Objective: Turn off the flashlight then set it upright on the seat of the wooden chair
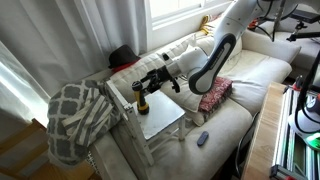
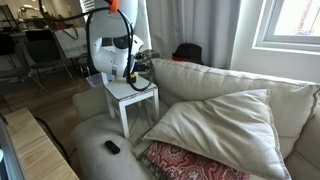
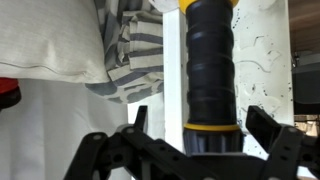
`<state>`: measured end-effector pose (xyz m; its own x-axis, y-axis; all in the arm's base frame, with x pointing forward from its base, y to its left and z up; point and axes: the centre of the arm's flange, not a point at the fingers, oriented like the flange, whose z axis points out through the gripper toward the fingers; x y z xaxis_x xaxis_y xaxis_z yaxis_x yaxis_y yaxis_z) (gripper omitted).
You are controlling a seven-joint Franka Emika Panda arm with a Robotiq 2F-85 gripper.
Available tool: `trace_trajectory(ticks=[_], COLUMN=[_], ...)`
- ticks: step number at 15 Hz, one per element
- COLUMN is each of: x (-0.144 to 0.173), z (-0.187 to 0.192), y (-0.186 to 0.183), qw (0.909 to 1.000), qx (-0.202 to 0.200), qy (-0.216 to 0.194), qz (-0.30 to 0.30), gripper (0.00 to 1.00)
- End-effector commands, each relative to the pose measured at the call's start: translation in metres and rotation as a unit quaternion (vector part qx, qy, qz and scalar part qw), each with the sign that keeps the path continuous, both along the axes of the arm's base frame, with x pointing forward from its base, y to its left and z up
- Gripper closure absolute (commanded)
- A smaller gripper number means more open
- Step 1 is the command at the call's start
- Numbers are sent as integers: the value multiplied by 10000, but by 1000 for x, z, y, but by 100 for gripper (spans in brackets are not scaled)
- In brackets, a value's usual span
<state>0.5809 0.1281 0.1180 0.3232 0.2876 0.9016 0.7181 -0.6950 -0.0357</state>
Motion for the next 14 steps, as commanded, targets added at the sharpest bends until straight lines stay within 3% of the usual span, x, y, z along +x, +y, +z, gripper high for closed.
trace_trajectory(ticks=[1, 7, 9, 14], x=[-7, -34, -51, -83], z=[16, 59, 85, 143], y=[-34, -62, -60, -67], qw=[9987, 9940, 9860, 9663], qx=[38, -160, -352, -531], qy=[420, 1069, 1631, 2518], qz=[-277, 176, 67, -25], gripper=[0, 0, 0, 0])
